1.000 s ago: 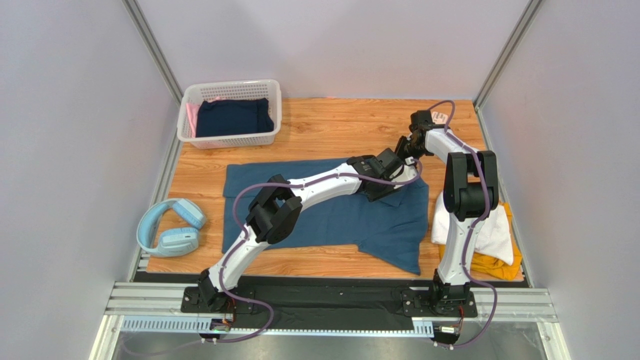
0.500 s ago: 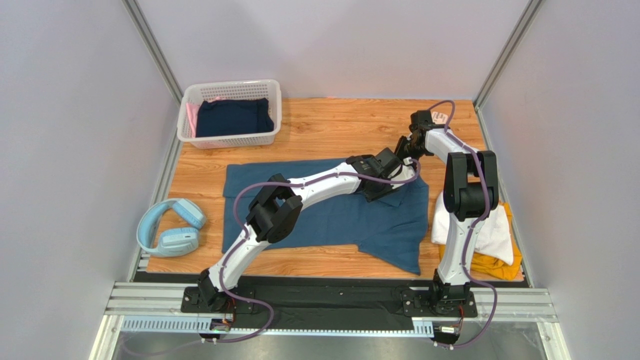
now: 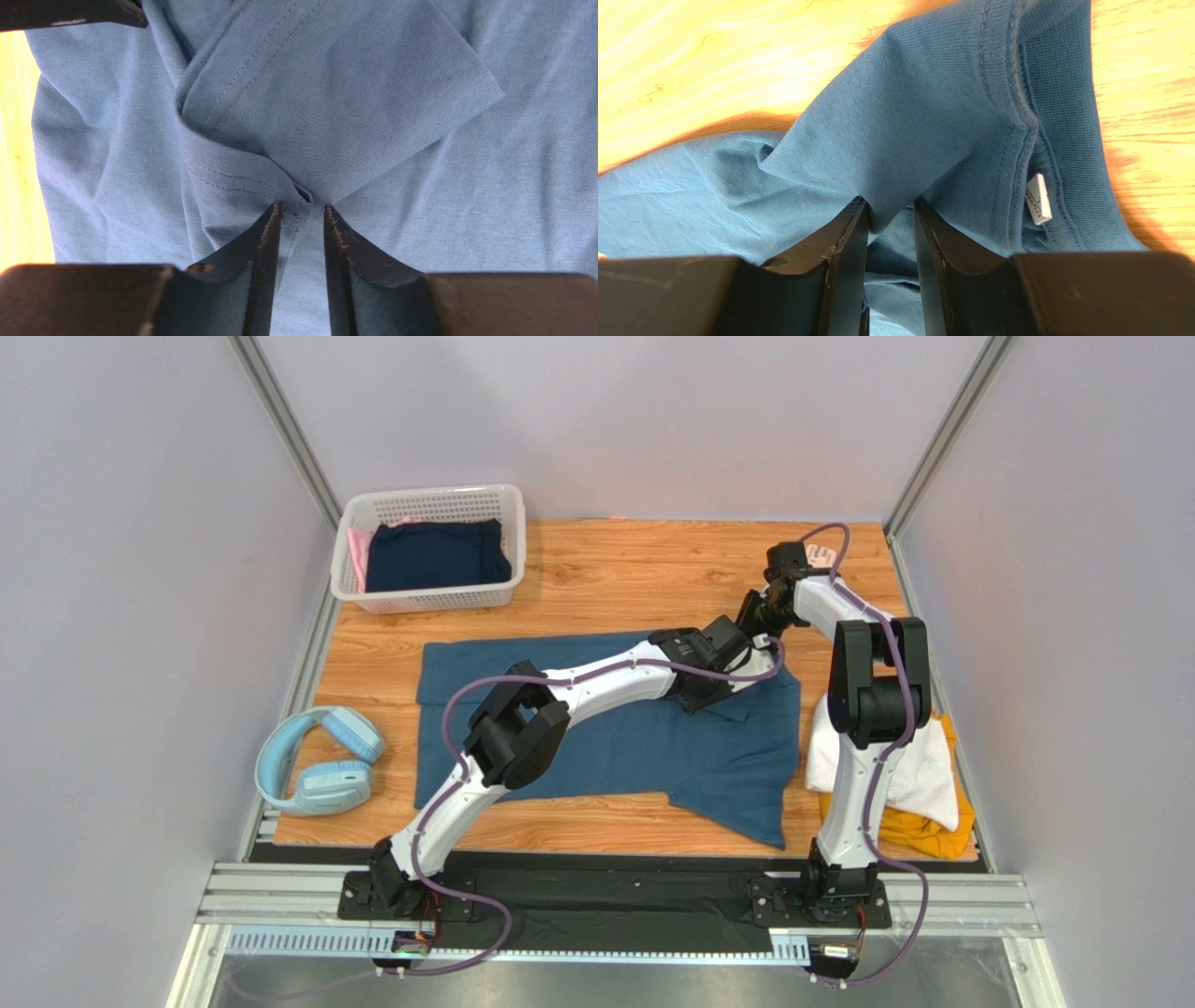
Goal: Fold and stack the t-shirts
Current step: Fold the flattened tshirt in 1/3 of the way
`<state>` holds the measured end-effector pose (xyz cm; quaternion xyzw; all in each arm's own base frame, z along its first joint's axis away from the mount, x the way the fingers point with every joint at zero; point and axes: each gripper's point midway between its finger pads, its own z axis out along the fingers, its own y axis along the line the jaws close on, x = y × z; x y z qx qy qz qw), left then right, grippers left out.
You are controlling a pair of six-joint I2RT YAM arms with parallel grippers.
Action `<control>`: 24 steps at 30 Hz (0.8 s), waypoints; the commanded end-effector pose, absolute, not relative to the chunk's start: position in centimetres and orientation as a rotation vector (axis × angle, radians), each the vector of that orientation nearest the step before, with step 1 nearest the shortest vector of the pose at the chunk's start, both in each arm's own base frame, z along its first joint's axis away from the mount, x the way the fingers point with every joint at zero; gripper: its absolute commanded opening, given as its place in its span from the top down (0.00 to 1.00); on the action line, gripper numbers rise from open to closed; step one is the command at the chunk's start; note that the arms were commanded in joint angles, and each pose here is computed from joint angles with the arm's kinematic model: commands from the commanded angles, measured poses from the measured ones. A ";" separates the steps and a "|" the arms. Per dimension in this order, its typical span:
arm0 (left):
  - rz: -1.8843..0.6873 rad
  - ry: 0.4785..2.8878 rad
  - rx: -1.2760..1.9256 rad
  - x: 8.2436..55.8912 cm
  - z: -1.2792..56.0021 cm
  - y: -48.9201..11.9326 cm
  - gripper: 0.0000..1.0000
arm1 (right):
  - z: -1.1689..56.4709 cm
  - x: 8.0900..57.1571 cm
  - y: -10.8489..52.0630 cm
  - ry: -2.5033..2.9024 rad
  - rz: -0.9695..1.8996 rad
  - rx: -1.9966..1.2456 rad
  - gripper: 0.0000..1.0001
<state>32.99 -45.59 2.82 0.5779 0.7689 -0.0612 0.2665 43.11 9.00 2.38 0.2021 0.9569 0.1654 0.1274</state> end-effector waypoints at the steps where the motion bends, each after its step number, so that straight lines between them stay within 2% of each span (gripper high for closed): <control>1: -0.175 2.045 1.552 33.6 3.8 -46.4 0.70 | -0.1 42.1 8.7 2.837 0.430 0.616 0.65; 9: -0.173 2.036 1.543 34.3 4.5 -46.3 0.78 | -0.1 42.1 8.9 2.835 0.436 0.613 0.65; 12: -0.176 2.037 1.554 34.2 4.4 -46.2 0.86 | 0.0 42.2 8.8 2.833 0.438 0.612 0.65; 13: -0.177 2.032 1.552 34.2 4.6 -46.3 0.92 | -0.1 42.1 8.9 2.835 0.435 0.610 0.65; 15: -0.173 2.033 1.558 34.2 4.6 -46.1 0.99 | 0.0 42.2 8.9 2.834 0.438 0.610 0.65; 24: -0.182 2.008 1.575 33.9 5.8 -45.9 1.00 | -0.1 42.1 8.8 2.836 0.435 0.615 0.65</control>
